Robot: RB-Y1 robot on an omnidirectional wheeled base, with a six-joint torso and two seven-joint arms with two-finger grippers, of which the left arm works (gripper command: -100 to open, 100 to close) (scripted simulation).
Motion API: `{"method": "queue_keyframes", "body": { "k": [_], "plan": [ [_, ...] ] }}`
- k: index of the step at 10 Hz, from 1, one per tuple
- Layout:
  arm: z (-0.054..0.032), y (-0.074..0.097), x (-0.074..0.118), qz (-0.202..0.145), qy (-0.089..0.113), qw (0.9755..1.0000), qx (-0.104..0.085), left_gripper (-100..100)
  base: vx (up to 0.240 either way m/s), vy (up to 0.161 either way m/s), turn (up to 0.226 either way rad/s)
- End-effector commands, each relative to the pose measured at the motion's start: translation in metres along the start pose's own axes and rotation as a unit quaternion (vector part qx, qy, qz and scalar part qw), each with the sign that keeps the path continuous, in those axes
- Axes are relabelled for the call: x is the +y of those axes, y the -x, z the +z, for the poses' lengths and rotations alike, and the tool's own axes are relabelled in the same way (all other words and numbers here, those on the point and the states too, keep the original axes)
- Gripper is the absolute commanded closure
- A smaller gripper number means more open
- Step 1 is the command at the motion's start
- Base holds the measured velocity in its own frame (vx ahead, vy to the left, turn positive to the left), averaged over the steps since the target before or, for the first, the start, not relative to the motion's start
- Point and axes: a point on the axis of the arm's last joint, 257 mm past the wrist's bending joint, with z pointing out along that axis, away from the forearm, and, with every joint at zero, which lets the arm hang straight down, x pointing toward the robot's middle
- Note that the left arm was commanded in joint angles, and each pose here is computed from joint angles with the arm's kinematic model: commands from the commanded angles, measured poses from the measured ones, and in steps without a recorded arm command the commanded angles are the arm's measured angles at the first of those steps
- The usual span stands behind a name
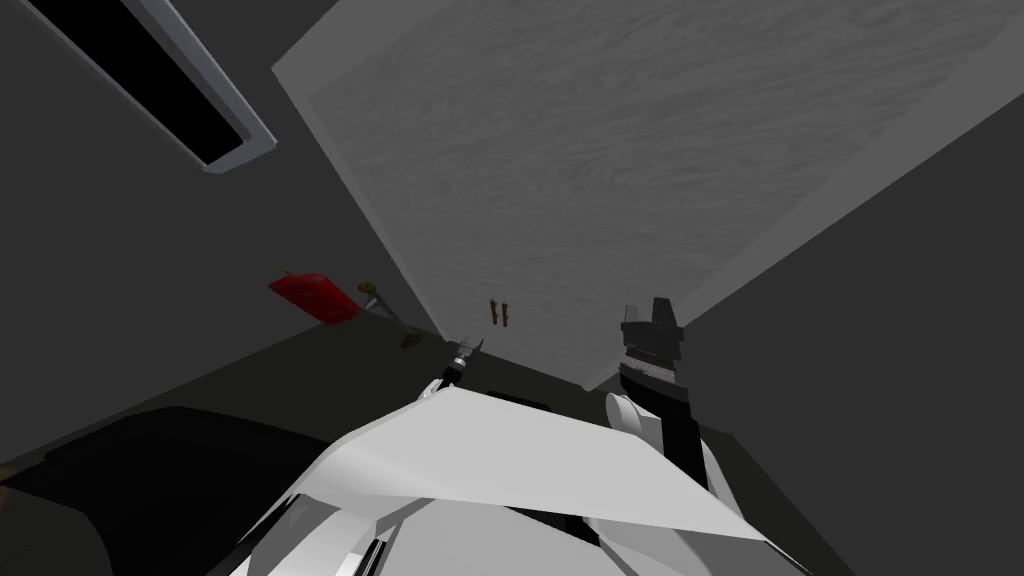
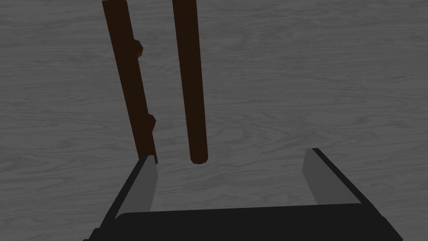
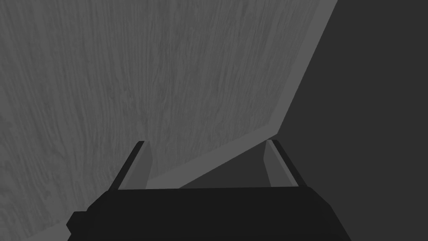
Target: Pull the door open
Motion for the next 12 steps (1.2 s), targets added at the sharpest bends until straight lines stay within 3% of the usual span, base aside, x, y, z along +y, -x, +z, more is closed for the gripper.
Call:
{"method": "queue_keyframes", "body": {
  "k": [1,6,12],
  "plan": [
    [-0.0118,-0.008,0.015,0.007,0.011,0.9998,0.013,-100,-0.175,0.02,0.094],
    [-0.0414,-0.029,0.057,0.029,0.044,0.9975,0.047,-100,-0.145,0.008,0.085],
    [-0.0688,-0.045,0.094,0.049,0.075,0.9929,0.078,-100,-0.093,0.006,0.072]
  ]
}}
